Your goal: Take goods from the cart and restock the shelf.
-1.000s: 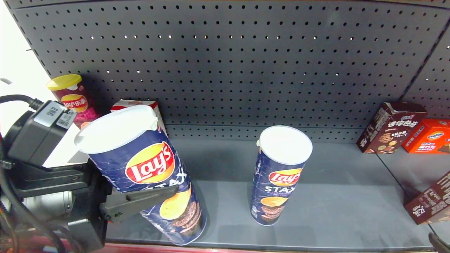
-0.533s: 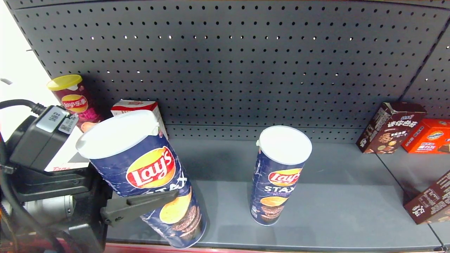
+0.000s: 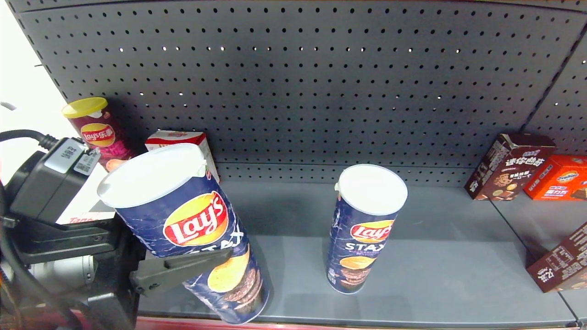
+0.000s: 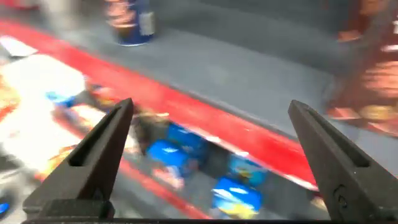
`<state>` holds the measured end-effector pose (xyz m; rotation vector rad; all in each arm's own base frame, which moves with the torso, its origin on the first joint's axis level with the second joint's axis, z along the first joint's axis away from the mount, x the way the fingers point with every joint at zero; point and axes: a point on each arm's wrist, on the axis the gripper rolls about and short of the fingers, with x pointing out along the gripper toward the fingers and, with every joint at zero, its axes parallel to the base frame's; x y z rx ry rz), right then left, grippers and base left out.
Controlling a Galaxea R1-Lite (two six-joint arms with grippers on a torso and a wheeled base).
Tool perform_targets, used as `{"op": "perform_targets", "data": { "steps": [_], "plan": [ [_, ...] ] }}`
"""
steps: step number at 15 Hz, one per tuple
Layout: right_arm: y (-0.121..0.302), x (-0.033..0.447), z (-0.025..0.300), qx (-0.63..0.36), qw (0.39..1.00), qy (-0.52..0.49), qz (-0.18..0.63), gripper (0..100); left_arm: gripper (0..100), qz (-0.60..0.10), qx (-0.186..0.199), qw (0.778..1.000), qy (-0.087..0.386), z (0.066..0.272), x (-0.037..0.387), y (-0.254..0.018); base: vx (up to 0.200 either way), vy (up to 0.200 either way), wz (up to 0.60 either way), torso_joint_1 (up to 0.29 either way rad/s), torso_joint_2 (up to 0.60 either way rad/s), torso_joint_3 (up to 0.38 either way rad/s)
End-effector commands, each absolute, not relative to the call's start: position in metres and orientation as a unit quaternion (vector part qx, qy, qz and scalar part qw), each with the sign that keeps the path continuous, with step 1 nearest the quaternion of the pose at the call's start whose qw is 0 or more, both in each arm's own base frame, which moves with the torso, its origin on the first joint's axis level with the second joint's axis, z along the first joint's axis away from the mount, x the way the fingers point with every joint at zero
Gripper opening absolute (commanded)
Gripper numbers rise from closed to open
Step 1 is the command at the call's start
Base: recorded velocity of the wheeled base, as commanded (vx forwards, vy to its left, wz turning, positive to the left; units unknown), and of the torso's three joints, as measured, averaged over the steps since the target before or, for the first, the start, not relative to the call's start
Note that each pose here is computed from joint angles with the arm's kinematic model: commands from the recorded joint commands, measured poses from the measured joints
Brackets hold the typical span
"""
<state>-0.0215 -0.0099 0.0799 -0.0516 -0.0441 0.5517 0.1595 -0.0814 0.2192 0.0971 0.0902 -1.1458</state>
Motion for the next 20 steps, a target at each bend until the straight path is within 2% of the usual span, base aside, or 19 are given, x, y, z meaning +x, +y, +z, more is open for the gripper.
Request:
{"op": "perform_targets", "data": {
  "steps": [1, 3, 4, 5, 9, 10, 13, 16, 17, 20],
  "plan": [
    [-0.011, -0.020, 0.075, -0.011, 0.955, -0.002, 0.297, 100, 0, -0.543, 0.046, 0.837, 0.043, 0.219, 0.159, -0.082, 0.000, 0.000, 0.00, 0.000, 0.00, 0.000],
    [-0.010, -0.021, 0.075, -0.001, 0.971, 0.002, 0.240, 100, 0, -0.544, 0.046, 0.837, 0.042, 0.219, 0.159, -0.082, 0.000, 0.000, 0.00, 0.000, 0.00, 0.000],
    [-0.007, -0.021, 0.075, -0.001, 0.986, 0.009, 0.166, 100, 0, -0.545, 0.046, 0.836, 0.042, 0.220, 0.159, -0.082, 0.000, 0.000, 0.00, 0.000, 0.00, 0.000],
    [-0.006, -0.020, 0.076, -0.001, 0.989, 0.015, 0.147, 100, 0, -0.548, 0.046, 0.834, 0.042, 0.220, 0.159, -0.083, 0.000, 0.000, 0.00, 0.000, 0.00, 0.000],
    [-0.005, -0.016, 0.077, -0.006, 0.992, 0.045, 0.118, 100, 0, -0.554, 0.046, 0.830, 0.042, 0.219, 0.157, -0.085, 0.000, 0.000, 0.00, 0.000, 0.00, 0.000],
    [-0.003, -0.012, 0.077, -0.008, 0.994, 0.071, 0.079, 100, 0, -0.556, 0.046, 0.829, 0.042, 0.219, 0.158, -0.086, 0.000, 0.000, 0.00, 0.000, 0.00, 0.000],
    [-0.003, -0.015, 0.078, -0.004, 0.998, 0.050, 0.042, 100, 0, -0.555, 0.046, 0.830, 0.037, 0.222, 0.158, -0.086, 0.000, 0.000, 0.00, 0.000, 0.00, 0.000],
    [-0.002, -0.012, 0.078, -0.016, 0.997, 0.069, 0.016, 100, 0, -0.550, 0.047, 0.833, 0.036, 0.223, 0.161, -0.085, 0.000, 0.000, 0.00, 0.000, 0.00, 0.000],
    [-0.001, -0.013, 0.078, -0.013, 0.998, 0.062, -0.016, 100, 0, -0.547, 0.046, 0.835, 0.040, 0.223, 0.165, -0.087, 0.000, 0.000, 0.00, 0.000, 0.00, 0.000],
    [-0.001, -0.023, 0.076, -0.010, 1.000, 0.001, -0.024, 100, 0, -0.525, 0.048, 0.848, 0.044, 0.225, 0.173, -0.089, 0.000, 0.000, 0.00, 0.000, 0.00, 0.000]
  ]
}}
